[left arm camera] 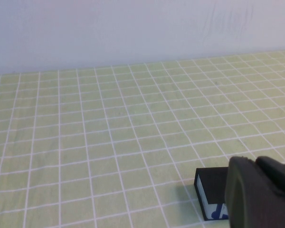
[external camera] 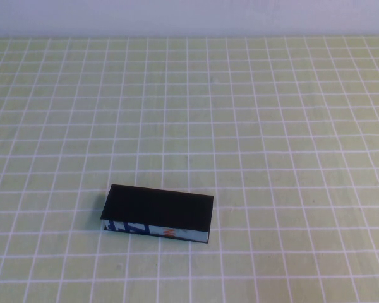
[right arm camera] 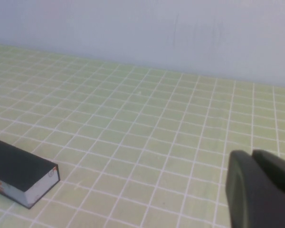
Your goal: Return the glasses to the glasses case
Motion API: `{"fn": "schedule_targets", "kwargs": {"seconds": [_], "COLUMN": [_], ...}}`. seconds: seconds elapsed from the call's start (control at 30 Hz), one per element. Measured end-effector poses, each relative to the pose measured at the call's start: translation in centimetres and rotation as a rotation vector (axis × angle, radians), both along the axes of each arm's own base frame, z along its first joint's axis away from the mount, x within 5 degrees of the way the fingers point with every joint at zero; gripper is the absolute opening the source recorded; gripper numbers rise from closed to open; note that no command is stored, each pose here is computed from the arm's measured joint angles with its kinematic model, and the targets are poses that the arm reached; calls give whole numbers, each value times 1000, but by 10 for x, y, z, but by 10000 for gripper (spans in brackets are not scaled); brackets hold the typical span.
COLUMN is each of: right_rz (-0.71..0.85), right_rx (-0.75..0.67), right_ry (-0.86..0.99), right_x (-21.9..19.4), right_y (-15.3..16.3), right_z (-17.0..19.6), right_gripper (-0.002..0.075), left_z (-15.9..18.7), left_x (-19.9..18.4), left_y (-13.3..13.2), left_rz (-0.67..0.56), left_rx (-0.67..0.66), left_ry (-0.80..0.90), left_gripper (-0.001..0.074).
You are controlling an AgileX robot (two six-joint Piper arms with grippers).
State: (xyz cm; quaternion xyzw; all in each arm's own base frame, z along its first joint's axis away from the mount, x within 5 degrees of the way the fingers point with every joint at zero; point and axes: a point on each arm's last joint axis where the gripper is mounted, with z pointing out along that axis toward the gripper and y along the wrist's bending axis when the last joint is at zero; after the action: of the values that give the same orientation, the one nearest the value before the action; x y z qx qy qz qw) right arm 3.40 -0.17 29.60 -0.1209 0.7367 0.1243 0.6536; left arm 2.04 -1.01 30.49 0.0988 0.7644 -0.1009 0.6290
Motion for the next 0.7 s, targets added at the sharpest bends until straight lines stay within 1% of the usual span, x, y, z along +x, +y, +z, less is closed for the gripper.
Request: {"fn": "schedule_targets", "kwargs": {"seconds": [0.7], "right_rz": [-2], "right_rx": [9], "right_ry": [11], "right_x": [0], "right_y": [0], "right_z": [-2], "right_gripper": [-16], "left_z": [0], "left_x": [0], "left_y": [0], "left_rz": [0], "left_rx": [0], "left_ry": [1], "left_gripper": [-3]}}
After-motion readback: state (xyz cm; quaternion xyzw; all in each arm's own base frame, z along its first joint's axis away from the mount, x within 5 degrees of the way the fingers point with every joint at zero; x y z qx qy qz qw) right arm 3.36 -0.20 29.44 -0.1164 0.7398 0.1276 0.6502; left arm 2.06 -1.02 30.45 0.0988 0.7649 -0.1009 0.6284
